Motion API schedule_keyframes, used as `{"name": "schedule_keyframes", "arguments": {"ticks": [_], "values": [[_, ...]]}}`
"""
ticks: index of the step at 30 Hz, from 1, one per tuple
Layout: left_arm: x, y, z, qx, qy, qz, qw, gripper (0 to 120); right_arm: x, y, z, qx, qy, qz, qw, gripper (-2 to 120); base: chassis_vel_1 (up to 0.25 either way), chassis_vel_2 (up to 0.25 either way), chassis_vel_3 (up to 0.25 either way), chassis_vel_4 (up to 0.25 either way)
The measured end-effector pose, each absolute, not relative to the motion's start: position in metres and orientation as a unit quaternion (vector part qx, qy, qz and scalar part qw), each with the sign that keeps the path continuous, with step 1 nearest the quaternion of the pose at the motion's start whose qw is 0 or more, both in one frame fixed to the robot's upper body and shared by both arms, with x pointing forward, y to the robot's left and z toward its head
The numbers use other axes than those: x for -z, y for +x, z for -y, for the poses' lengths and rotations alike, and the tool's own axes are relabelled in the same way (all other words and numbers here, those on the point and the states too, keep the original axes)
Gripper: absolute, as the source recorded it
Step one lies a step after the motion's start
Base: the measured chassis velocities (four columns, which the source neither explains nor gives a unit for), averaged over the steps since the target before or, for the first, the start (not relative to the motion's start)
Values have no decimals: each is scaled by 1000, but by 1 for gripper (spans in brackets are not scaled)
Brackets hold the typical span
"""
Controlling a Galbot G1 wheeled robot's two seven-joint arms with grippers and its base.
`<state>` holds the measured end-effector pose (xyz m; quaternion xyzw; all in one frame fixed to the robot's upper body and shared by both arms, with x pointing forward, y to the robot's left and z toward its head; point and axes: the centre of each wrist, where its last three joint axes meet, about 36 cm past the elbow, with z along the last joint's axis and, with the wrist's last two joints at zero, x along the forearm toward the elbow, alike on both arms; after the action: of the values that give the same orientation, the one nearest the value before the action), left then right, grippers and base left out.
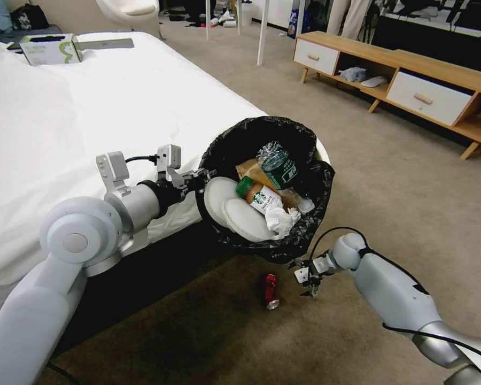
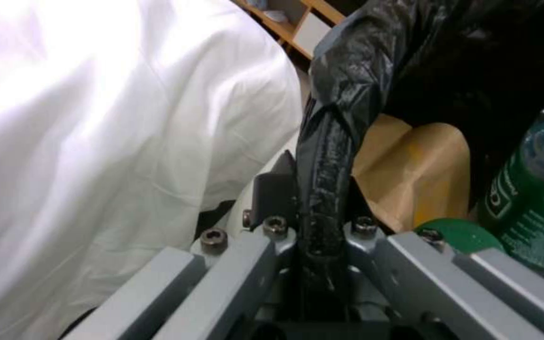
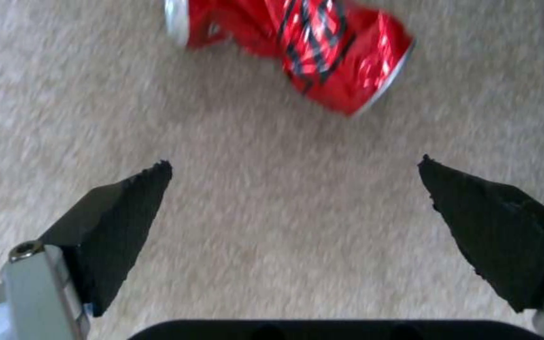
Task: Pick up the trash bin and place the garbage on the floor into it.
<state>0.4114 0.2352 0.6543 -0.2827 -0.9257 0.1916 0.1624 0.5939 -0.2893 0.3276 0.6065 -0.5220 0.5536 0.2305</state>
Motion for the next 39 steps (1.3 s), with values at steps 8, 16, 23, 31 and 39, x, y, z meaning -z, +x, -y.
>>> {"name": "schedule_keyframes", "arguments": {"ticks": [8,16,23,31,39], "values": [[-657,409,-240,-188,-278,929,159,2,-333,600,289,-556,602,526,227,100,0,0,0,0],[-657,410,-239,-192,-280,927,158,2,-335,602,298,-555,590,539,229,100,0,0,0,0],[-656,410,-241,-190,-277,929,159,2,-338,596,324,-506,565,605,243,100,0,0,0,0],[-658,409,-243,-189,-274,930,155,2,-354,561,359,-384,447,778,219,100,0,0,0,0],[-659,413,-242,-193,-273,930,155,2,-379,526,354,-274,259,908,180,100,0,0,0,0]]}}
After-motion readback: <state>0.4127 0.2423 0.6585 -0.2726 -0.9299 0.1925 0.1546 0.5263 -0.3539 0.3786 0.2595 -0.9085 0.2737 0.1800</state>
